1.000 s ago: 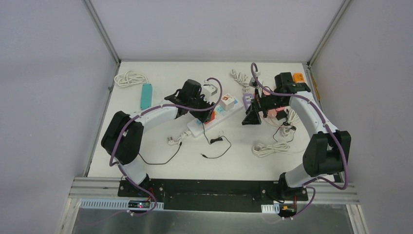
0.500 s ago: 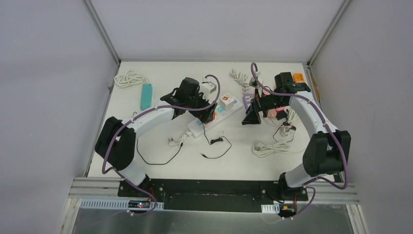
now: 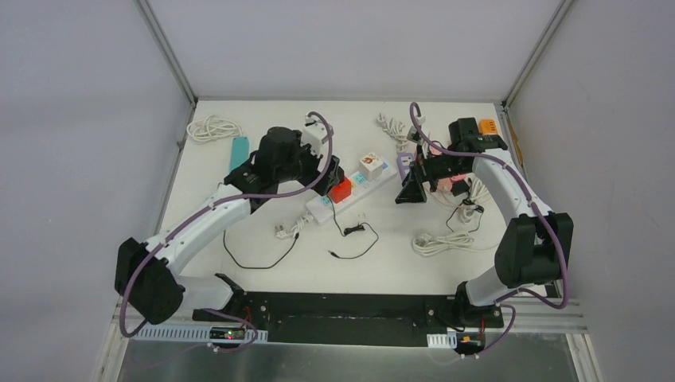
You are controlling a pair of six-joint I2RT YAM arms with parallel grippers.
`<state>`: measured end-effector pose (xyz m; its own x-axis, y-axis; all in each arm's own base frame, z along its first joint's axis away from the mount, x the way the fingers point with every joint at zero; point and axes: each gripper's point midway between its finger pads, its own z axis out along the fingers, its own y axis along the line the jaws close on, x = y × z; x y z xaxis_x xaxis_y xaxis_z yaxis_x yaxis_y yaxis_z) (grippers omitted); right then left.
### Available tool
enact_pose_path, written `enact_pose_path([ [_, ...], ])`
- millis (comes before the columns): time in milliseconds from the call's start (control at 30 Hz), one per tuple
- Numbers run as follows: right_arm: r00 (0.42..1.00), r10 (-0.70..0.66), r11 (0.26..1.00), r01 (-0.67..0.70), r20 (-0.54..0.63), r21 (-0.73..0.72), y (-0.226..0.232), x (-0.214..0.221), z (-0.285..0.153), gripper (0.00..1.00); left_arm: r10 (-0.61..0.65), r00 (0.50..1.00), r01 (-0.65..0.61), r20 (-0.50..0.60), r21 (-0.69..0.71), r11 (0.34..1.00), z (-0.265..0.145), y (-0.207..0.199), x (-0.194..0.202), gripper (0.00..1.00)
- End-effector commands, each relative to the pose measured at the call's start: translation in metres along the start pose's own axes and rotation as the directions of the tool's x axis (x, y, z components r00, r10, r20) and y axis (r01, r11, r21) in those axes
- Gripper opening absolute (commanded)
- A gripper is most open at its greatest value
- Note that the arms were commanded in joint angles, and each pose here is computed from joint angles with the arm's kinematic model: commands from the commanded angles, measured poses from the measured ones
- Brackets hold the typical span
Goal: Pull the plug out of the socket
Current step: Move the socket to the center of the board, then remove the plug from the socket.
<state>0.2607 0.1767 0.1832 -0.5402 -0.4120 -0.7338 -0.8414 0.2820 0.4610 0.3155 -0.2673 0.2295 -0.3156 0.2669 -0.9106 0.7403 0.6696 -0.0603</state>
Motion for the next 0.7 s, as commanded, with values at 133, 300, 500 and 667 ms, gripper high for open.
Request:
enact_pose_path([
  [133, 0.999, -0.049, 0.999, 0.048, 0.011, 0.024, -0.007, -0.008, -0.002, 0.95, -0.059, 0.975, 0.087, 0.215, -0.123, 0.989, -0.064, 0.005, -0.017, 0.99],
  [300, 0.999, -0.046, 0.999, 0.046, 0.008, 0.027, -0.009, -0.007, -0.002, 0.95, -0.085, 0.966, 0.115, 0.244, -0.112, 0.987, -0.083, -0.002, 0.016, 0.99],
  [500, 0.999, -0.040, 0.999, 0.039, 0.006, 0.024, -0.010, -0.005, -0.001, 0.95, -0.046, 0.955, 0.080, 0.293, -0.108, 0.991, -0.091, -0.005, 0.045, 0.98],
  [667, 0.999, -0.035, 0.999, 0.035, 0.004, 0.019, -0.011, -0.005, -0.001, 0.95, 0.061, 0.936, -0.014, 0.346, -0.135, 0.991, -0.080, 0.001, 0.057, 0.98],
])
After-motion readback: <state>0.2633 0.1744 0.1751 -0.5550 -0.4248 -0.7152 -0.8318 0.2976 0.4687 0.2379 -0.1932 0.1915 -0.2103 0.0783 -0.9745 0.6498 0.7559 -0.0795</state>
